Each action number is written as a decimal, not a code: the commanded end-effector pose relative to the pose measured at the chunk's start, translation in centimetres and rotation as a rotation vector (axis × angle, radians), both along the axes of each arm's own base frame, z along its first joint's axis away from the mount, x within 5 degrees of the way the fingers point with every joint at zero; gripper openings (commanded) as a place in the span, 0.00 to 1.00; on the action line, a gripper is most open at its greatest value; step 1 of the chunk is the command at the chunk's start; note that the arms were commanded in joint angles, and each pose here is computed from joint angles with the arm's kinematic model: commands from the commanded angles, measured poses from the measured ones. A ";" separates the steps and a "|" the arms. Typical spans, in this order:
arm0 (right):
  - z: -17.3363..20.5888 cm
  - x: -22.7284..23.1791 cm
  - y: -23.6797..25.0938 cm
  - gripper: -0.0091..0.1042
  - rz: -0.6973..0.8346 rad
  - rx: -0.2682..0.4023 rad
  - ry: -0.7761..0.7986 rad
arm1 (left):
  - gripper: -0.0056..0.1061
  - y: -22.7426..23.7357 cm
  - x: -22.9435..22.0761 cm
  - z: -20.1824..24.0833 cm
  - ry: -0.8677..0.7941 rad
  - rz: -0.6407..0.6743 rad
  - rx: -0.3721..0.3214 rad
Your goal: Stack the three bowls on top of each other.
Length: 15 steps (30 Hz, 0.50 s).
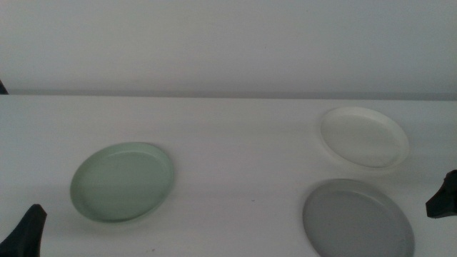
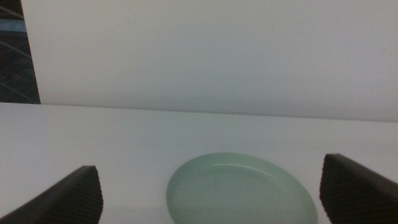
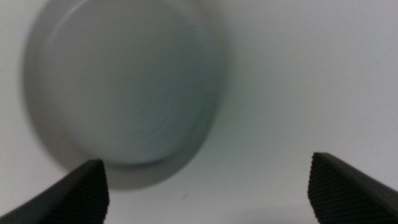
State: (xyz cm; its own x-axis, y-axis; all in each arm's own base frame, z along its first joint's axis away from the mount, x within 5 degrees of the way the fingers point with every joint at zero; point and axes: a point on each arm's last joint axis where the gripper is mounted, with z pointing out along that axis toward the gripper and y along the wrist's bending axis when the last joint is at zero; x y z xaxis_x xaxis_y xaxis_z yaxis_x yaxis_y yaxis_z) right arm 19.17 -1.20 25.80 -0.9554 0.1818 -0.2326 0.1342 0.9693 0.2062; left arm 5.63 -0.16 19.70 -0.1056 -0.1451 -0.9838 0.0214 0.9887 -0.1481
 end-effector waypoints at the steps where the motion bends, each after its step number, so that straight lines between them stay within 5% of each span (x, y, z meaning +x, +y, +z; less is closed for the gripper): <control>1: -1.4 1.6 -1.3 0.80 -0.018 -0.019 0.034 | 0.89 0.0 -0.1 -1.0 -0.018 0.002 -0.014; 9: -6.0 5.6 -2.3 0.65 -0.010 -0.024 0.028 | 0.89 0.0 -0.1 -1.0 -0.018 0.002 -0.014; 15: -9.2 7.3 -1.6 0.61 0.036 0.089 0.055 | 0.89 0.0 -0.1 -1.0 -0.018 0.002 -0.014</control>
State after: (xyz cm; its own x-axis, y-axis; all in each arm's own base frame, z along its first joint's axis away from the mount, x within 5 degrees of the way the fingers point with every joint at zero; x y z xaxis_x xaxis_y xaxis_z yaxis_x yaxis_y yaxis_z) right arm 25.82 -2.82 17.25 -0.9732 0.1718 -0.1528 0.1284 0.9573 0.2589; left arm 5.63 -0.16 19.70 -0.1056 -0.1451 -0.9838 0.0214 0.9887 -0.1481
